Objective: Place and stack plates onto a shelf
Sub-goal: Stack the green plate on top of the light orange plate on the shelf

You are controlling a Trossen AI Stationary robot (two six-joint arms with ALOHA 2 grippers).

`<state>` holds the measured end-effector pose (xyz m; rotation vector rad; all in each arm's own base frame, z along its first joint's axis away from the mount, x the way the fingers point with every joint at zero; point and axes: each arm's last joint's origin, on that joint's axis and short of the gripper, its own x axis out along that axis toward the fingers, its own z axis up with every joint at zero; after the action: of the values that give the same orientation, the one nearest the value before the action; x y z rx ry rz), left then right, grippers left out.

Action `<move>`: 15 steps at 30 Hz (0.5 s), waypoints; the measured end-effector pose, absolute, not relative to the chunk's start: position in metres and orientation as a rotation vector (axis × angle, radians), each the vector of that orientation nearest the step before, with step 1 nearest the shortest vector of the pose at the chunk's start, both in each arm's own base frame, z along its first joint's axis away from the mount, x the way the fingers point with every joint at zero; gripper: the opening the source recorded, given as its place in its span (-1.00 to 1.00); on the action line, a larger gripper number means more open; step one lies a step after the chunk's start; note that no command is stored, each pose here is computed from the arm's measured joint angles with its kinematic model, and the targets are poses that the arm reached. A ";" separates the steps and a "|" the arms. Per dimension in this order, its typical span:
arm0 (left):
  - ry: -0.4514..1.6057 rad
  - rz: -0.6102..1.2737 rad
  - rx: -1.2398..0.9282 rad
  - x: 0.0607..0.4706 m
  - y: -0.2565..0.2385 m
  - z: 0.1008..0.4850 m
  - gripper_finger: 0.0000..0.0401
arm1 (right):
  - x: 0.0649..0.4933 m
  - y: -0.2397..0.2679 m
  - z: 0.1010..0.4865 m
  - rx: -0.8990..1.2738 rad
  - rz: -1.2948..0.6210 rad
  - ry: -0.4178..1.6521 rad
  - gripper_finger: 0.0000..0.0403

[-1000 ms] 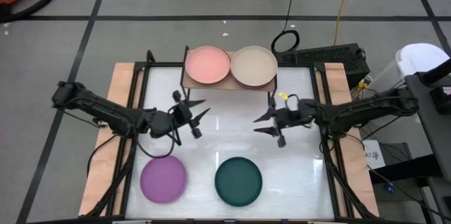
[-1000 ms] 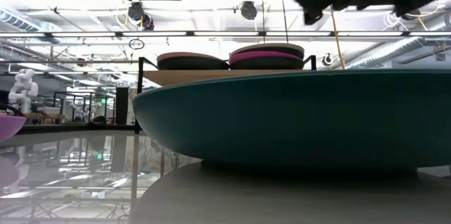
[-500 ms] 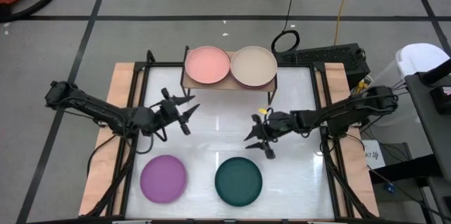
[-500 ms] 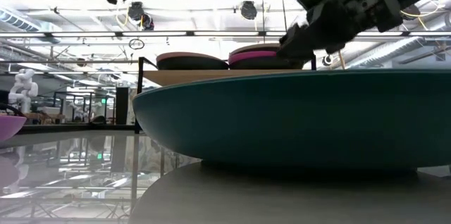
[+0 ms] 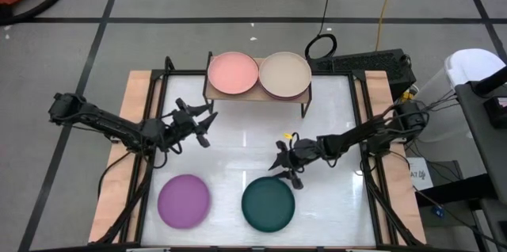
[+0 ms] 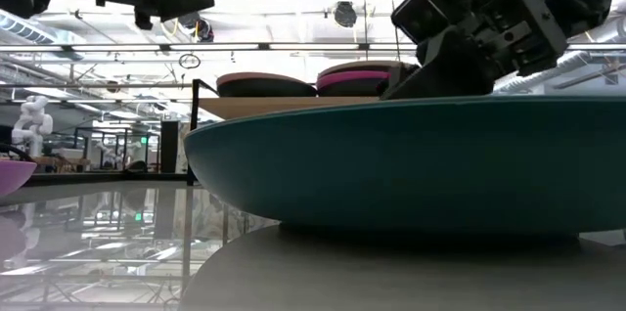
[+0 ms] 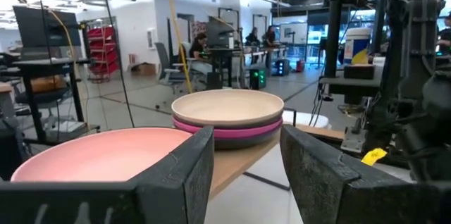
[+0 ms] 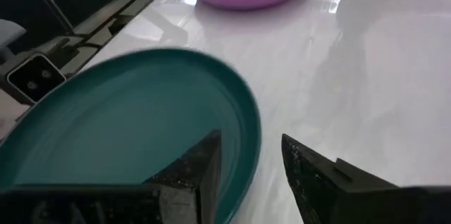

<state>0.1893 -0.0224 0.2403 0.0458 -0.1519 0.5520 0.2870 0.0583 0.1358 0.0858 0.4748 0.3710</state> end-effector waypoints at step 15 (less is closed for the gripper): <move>-0.158 0.528 0.015 0.190 -0.023 0.240 -0.15 | 0.288 0.062 0.101 0.145 0.347 0.619 -0.35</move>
<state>0.1898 -0.0230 0.2397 0.0155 -0.1581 0.5276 0.2880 0.0622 0.1005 0.1454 0.6186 0.3465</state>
